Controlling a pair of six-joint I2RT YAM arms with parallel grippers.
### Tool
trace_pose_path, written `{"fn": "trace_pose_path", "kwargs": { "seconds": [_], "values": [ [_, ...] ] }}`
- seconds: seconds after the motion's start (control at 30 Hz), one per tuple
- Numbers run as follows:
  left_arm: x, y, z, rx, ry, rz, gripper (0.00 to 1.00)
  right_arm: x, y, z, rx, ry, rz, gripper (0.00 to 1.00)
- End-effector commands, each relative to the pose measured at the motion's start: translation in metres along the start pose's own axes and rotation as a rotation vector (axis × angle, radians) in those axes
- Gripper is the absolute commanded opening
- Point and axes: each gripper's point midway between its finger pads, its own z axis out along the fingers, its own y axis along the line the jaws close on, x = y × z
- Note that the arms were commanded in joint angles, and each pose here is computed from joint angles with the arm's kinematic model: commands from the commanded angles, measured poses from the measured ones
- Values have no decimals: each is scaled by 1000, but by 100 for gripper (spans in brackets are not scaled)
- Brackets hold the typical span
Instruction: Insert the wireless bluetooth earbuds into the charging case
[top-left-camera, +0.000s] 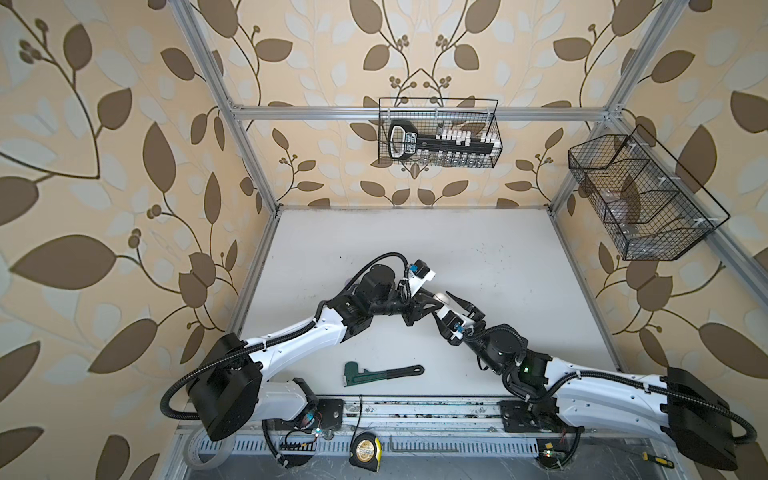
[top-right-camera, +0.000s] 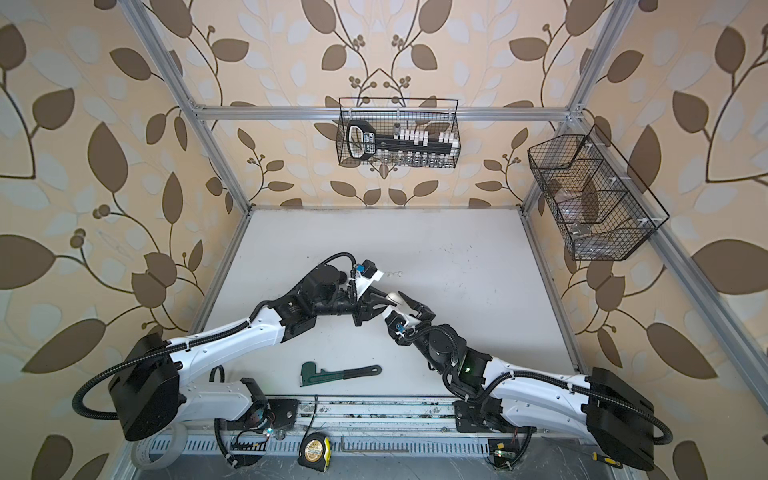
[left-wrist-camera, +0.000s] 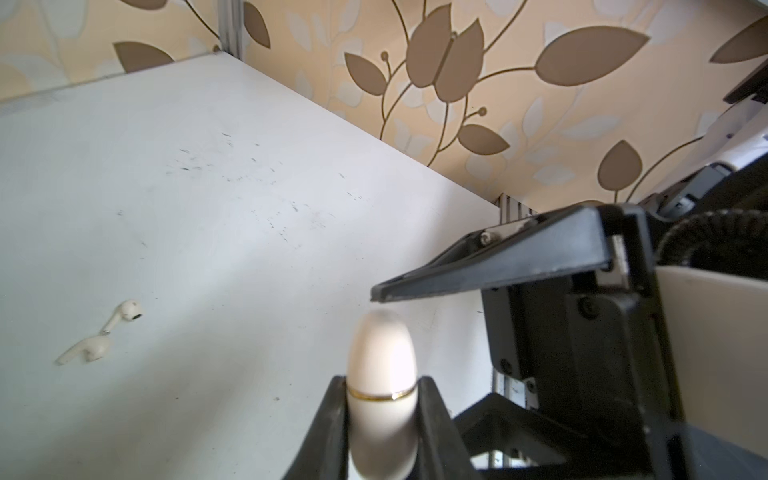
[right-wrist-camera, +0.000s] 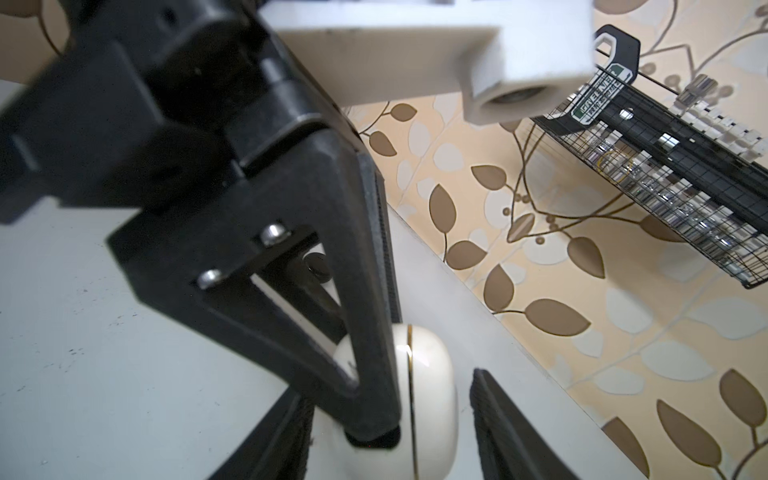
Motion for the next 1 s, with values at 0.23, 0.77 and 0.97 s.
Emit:
{"fn": "trace_pose_path", "kwargs": {
  "seconds": [0.23, 0.77, 0.97],
  "values": [
    [8, -10, -34, -45, -250, 390, 0, -39, -5, -17, -64, -150, 95, 57],
    [12, -25, -52, -2, -419, 474, 0, -37, 21, -10, -201, -117, 59, 53],
    [15, -41, -50, 94, -400, 508, 0, -34, 18, -7, -188, -97, 65, 52]
  ]
}}
